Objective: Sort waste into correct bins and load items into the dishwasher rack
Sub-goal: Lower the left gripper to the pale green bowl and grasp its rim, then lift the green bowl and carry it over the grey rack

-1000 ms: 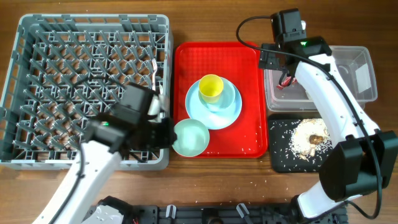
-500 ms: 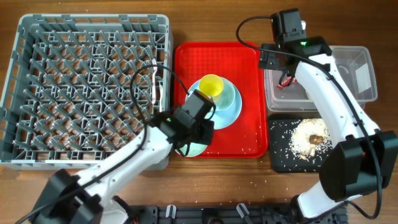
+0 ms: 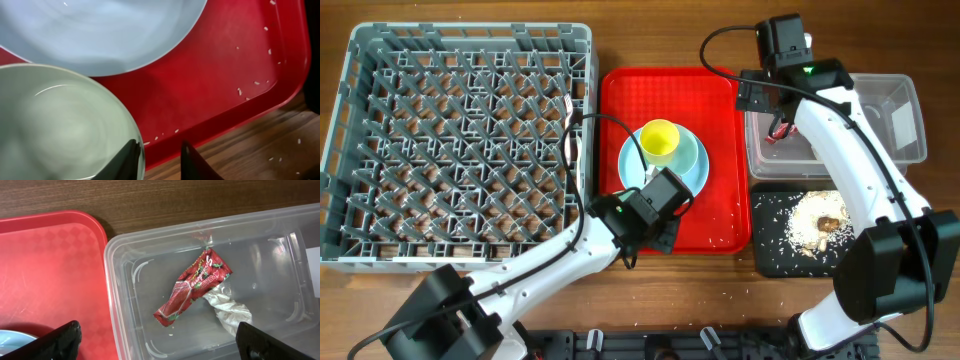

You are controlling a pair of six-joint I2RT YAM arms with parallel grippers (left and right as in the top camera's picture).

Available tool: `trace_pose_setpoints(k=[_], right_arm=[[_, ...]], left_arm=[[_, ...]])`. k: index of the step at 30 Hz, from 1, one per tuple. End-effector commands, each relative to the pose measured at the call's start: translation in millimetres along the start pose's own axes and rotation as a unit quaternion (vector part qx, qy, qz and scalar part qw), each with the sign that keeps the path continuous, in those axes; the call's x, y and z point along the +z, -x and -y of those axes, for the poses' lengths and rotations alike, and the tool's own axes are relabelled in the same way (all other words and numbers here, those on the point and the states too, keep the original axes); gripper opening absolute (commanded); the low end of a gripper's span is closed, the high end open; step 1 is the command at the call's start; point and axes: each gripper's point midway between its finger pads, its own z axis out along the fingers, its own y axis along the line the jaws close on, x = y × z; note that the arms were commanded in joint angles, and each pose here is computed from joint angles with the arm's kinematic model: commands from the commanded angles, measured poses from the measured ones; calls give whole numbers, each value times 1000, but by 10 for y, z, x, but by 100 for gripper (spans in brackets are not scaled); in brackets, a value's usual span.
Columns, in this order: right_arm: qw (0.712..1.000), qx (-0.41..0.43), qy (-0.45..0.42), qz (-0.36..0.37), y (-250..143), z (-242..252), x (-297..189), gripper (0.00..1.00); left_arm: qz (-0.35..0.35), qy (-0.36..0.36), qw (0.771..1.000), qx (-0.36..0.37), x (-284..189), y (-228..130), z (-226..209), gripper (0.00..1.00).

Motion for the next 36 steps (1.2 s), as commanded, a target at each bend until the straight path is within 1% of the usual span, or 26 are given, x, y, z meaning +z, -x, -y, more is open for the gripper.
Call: trace_pose_setpoints(k=[1, 5, 8, 9, 10, 13, 16, 22, 24, 25, 26, 31, 36], right_arm=[[1000, -2, -10, 10, 52, 55, -35, 100], [1000, -2, -10, 10, 52, 55, -35, 100], [1000, -2, -10, 10, 52, 55, -35, 100], [1000, -2, -10, 10, 52, 55, -35, 100], [1000, -2, -10, 10, 52, 55, -35, 100], [1000, -2, -10, 10, 52, 55, -35, 100], [1000, -2, -10, 10, 52, 55, -35, 100], [1000, -2, -10, 10, 52, 55, -35, 100], [1000, -2, -10, 10, 53, 55, -35, 100], [1000, -2, -10, 10, 52, 55, -35, 100], [1000, -2, -10, 10, 52, 55, -35, 100], [1000, -2, -10, 10, 52, 55, -35, 100], [1000, -2, -10, 10, 52, 55, -35, 100]], left_arm=[[6, 37, 999, 4, 26, -25, -99, 29], [-1, 41, 999, 4, 47, -75, -130, 25], [-10, 47, 999, 4, 87, -156, -182, 25], [-11, 47, 999, 4, 92, -164, -186, 19], [-11, 47, 999, 4, 92, -165, -187, 16], [-10, 47, 999, 4, 92, -161, -184, 16], [-12, 49, 999, -11, 106, -172, -191, 16], [-28, 57, 998, -17, 197, -233, -216, 17], [-28, 57, 998, -17, 200, -234, -216, 13], [-29, 57, 998, -17, 200, -236, -218, 4], [-29, 58, 998, -16, 200, -237, -219, 4], [-9, 48, 999, -18, 133, -144, -181, 4], [48, 24, 998, -21, -206, 40, -108, 4]])
